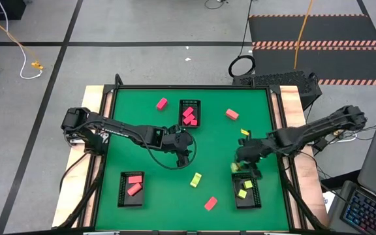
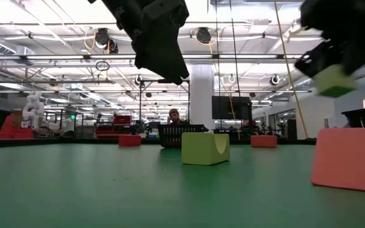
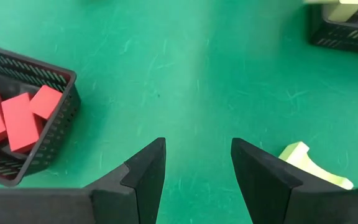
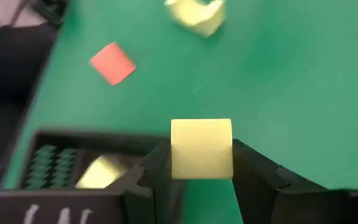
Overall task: Sort & place blocks by color
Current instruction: Put the green block into the bottom right black bin, then put the orange block into the bottom left black bin
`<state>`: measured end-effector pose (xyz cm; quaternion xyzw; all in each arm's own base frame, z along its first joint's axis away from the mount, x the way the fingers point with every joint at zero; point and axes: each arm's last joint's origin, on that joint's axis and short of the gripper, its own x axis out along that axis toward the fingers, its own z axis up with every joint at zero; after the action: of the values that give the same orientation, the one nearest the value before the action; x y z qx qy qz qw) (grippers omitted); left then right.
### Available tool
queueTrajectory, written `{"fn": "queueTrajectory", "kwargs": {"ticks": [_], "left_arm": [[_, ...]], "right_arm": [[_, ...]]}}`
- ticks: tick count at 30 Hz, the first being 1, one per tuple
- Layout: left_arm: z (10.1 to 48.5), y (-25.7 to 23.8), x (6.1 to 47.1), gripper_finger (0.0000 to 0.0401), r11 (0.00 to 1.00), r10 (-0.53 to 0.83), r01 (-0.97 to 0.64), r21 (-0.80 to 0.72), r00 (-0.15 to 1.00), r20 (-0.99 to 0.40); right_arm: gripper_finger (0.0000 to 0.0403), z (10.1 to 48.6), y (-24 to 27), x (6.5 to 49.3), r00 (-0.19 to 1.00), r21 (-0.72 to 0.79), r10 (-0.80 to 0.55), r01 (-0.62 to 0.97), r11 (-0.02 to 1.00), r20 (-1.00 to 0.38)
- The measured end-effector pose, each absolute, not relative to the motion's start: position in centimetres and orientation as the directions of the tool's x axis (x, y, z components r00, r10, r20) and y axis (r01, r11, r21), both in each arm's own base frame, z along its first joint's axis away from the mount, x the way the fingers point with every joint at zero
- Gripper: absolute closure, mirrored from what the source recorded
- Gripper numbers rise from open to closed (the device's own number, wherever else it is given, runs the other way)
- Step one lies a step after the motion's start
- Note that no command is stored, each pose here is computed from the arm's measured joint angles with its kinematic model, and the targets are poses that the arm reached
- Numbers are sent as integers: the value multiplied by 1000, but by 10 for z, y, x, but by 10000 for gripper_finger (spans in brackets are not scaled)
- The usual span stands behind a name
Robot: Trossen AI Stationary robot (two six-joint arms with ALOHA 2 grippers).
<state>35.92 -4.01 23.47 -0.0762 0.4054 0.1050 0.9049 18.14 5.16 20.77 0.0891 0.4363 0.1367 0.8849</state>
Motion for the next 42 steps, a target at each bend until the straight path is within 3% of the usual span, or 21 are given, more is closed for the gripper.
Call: {"fn": "queueTrajectory", "kwargs": {"ticks": [6, 16, 26, 31, 37, 42], "left_arm": [[237, -50, 360, 215, 974, 106, -217, -60, 677, -728], [240, -57, 363, 215, 971, 90, -219, -97, 709, -700], [239, -57, 363, 215, 964, 40, -212, -158, 706, -707], [240, -51, 364, 215, 976, 41, -180, -127, 713, -699], [247, -50, 371, 215, 986, -64, -50, -159, 769, -637], [251, -51, 374, 215, 990, -84, -2, -142, 798, -597]], "right_arm": [[283, 215, 75, 162, 546, 314, 390, -231, 921, -742], [283, 200, 93, 163, 494, 282, 334, -178, 943, -803], [181, 197, 98, 168, 494, 309, 342, -150, 939, -800], [168, 197, 98, 168, 494, 311, 345, -152, 938, -798], [167, 197, 97, 168, 497, 298, 338, -162, 941, -799], [166, 196, 90, 172, 569, 166, 192, -98, 981, -799]]}}
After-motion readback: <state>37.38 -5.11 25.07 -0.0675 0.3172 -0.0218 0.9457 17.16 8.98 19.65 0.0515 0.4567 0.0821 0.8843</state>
